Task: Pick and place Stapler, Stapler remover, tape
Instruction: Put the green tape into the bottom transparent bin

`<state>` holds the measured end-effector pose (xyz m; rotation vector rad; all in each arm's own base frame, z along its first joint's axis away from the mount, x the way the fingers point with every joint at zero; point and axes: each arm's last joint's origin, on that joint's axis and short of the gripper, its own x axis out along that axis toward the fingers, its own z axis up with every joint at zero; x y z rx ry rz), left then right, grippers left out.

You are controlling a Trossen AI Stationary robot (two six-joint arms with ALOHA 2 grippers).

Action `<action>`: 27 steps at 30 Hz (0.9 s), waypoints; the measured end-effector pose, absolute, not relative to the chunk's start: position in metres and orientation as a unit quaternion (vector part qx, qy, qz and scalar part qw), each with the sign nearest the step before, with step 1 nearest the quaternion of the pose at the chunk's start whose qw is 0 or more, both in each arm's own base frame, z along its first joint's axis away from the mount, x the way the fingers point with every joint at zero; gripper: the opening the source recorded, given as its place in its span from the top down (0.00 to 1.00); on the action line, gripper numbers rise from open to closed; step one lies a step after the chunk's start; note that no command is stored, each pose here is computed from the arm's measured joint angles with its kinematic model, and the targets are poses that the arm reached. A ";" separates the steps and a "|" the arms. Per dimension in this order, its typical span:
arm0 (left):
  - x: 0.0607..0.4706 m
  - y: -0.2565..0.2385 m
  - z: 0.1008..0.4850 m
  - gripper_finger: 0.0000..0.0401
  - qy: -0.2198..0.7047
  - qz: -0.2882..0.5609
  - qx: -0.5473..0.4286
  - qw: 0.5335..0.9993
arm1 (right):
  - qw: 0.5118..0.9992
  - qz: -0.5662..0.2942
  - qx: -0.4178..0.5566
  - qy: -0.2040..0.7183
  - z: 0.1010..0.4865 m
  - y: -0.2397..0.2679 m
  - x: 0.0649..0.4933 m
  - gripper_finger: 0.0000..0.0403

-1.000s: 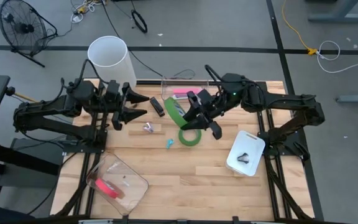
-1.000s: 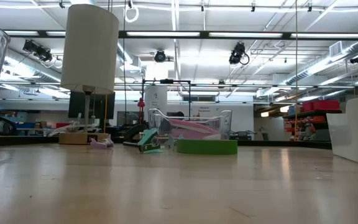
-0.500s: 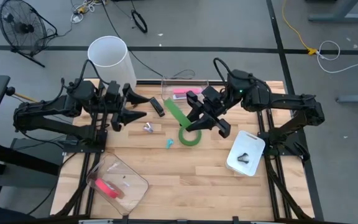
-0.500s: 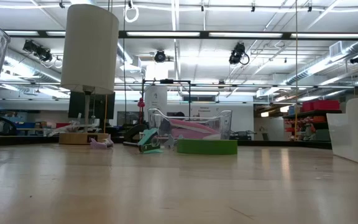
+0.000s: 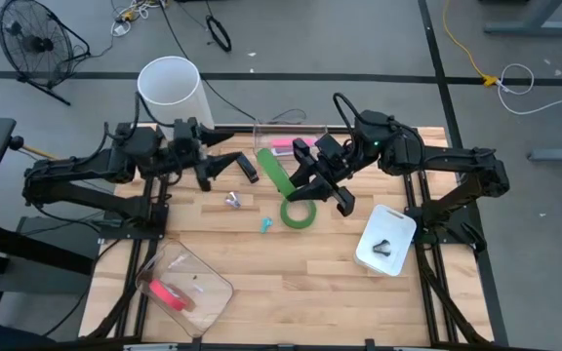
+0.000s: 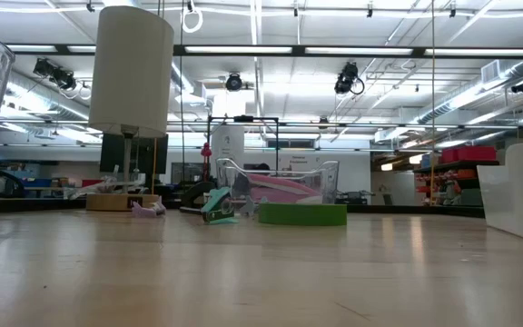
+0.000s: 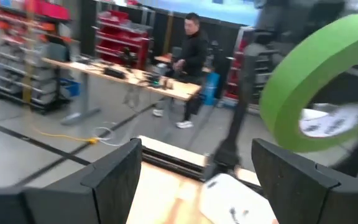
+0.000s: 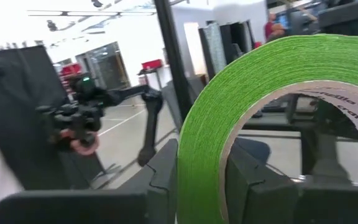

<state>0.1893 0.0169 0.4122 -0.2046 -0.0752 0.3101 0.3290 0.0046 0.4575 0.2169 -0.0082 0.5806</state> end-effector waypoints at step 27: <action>0.249 0.018 0.402 0.24 -0.097 0.157 -0.082 0.979 | 0.982 0.167 0.083 0.021 0.448 -0.003 0.332 0.81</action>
